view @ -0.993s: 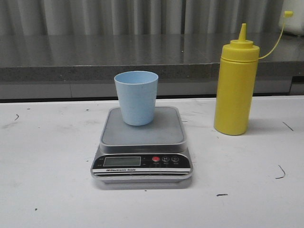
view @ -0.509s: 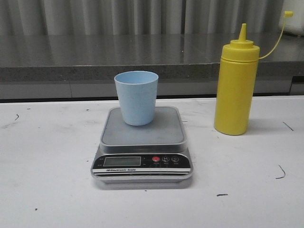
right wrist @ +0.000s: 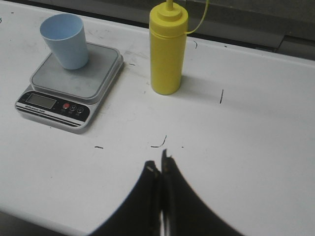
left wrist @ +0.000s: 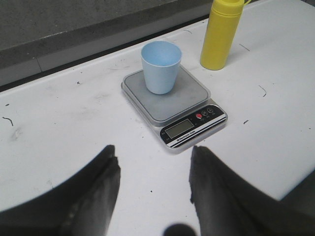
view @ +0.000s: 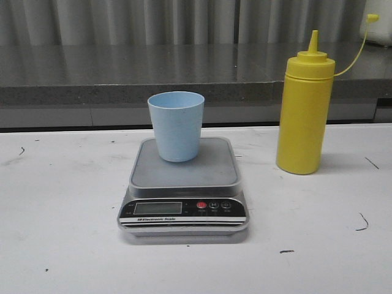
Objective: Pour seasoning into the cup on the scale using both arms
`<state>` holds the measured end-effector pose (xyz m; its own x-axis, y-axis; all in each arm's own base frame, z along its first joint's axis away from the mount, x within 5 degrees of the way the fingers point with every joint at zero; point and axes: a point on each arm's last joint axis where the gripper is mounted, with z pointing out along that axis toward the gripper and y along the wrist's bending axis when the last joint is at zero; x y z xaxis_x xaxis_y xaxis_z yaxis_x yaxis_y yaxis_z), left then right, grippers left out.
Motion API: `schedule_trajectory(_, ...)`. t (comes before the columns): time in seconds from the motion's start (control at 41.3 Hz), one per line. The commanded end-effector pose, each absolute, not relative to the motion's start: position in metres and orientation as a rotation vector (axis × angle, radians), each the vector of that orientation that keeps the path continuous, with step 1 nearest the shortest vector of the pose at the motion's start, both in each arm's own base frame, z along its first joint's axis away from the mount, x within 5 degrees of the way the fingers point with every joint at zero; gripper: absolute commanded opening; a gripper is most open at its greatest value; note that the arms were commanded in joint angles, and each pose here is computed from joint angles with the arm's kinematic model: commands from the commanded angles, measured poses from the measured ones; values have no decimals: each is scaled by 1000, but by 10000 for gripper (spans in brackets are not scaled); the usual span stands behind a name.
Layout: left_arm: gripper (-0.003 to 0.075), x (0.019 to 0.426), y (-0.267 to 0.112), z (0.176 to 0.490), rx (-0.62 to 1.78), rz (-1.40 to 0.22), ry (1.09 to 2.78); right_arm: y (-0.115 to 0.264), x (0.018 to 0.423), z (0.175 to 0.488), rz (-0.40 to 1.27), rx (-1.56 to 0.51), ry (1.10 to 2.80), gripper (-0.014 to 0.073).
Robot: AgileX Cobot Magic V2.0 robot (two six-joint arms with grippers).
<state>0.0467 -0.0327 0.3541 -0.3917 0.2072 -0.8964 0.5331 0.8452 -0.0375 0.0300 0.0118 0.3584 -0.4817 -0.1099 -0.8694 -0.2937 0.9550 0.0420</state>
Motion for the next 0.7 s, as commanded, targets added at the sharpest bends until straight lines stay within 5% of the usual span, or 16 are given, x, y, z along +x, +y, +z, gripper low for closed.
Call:
schedule_trajectory(0.0,295,48,-34,367,515,-420,1893,12,32,373,218,-283,1975,-118)
schedule_trajectory(0.218,-22,48,-34,367,516,-420,1895,11,31,373,218,-284,1984,-118)
schedule_trajectory(0.606,-20,48,-34,366,514,-421,1890,11,31,373,218,-284,1984,-118)
schedule_trajectory(0.678,-20,50,-27,367,518,-311,1835,11,31,373,218,-284,1984,-118)
